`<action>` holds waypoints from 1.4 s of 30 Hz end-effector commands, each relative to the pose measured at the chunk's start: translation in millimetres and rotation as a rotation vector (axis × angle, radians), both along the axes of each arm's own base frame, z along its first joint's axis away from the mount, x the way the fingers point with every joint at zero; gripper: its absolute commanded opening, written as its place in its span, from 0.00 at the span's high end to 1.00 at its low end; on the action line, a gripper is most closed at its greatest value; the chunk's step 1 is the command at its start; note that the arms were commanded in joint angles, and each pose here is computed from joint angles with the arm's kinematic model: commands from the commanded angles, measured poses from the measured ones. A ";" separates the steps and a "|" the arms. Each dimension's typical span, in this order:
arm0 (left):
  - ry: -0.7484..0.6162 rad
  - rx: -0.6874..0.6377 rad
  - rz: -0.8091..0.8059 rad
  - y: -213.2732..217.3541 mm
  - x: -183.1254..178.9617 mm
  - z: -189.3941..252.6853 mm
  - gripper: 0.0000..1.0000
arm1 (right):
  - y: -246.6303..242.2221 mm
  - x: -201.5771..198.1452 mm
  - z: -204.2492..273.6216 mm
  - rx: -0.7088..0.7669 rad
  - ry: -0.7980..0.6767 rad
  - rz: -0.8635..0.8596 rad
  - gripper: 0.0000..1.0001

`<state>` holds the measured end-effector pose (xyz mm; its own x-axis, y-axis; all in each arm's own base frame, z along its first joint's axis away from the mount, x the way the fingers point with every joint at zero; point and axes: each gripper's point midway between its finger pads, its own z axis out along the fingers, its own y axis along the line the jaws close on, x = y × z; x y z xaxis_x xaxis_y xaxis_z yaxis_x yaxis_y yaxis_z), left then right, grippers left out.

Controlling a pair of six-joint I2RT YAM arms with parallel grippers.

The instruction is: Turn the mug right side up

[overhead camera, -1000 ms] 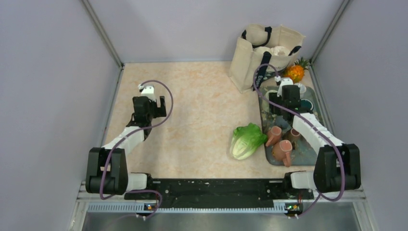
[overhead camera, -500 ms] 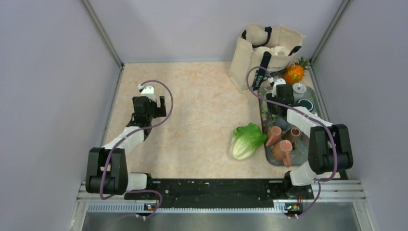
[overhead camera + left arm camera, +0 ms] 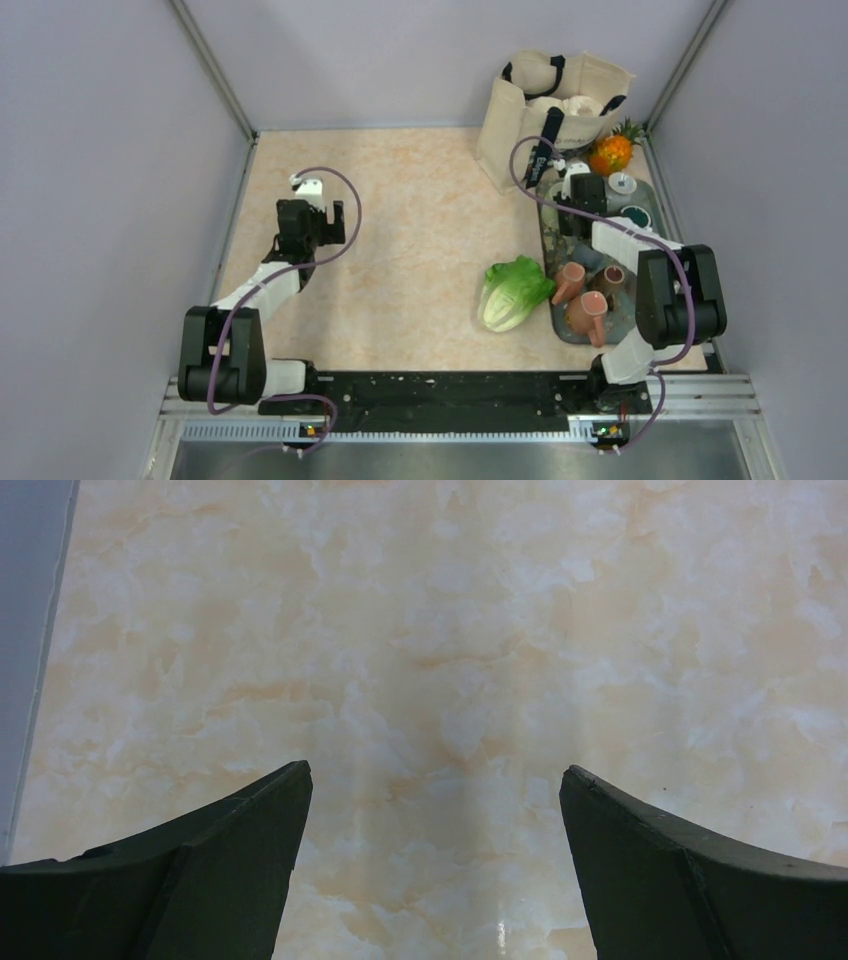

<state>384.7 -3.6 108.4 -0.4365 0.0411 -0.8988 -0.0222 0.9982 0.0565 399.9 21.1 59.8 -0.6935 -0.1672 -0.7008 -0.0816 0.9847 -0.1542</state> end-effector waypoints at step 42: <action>0.095 -0.780 -1.098 -276.2 -61.0 270.0 0.37 | 289.2 -83.1 324.8 1.385 -0.599 0.630 1.00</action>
